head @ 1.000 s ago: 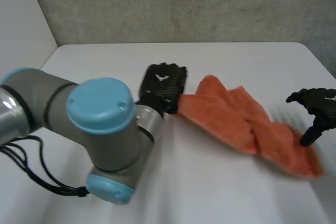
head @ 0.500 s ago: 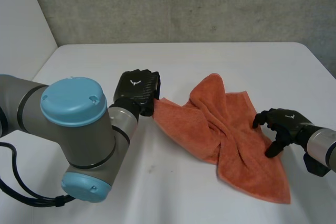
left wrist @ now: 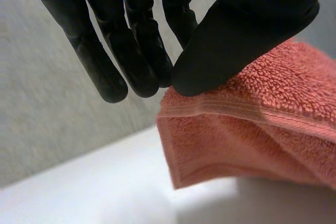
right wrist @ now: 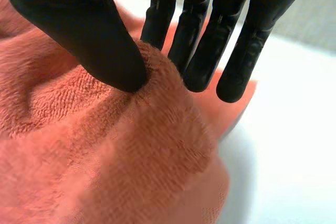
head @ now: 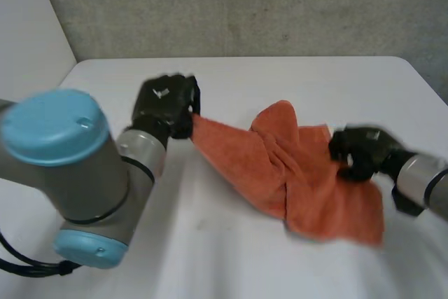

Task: Fold the laundry

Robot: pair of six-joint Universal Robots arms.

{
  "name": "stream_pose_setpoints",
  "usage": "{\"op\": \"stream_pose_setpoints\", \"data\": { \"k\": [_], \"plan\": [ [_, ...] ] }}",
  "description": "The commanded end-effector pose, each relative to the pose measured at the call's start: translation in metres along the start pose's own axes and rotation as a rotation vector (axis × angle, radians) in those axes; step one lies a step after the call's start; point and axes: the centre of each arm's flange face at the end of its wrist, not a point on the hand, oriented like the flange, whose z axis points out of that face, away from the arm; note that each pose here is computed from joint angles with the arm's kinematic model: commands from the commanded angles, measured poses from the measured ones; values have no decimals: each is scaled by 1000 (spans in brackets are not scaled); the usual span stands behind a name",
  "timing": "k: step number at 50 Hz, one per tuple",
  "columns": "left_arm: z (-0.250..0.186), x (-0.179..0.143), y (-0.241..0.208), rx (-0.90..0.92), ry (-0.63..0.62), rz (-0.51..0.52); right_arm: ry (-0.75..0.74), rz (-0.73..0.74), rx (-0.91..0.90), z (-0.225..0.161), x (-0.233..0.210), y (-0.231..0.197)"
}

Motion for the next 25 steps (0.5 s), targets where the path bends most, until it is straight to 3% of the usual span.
{"op": "stream_pose_setpoints", "data": {
  "k": [1,3,6,12,16,20,25],
  "plan": [
    [-27,-16,-82,223,-36,-34,67,-86,348,-51,0,-110],
    [-50,-30,-131,371,-67,-44,66,-75,484,-80,-4,-159],
    [-74,-42,-170,502,-101,-47,43,-60,504,-99,-8,-185],
    [-87,-55,-194,582,-137,-33,30,-61,479,-99,6,-198],
    [-78,-63,-176,499,-135,-8,10,-20,354,-48,28,-172],
    [-60,-69,-143,380,-125,10,-73,0,222,-4,8,-145],
    [-15,-78,-57,107,-120,17,-74,2,114,39,-1,-113]
  ]
}}
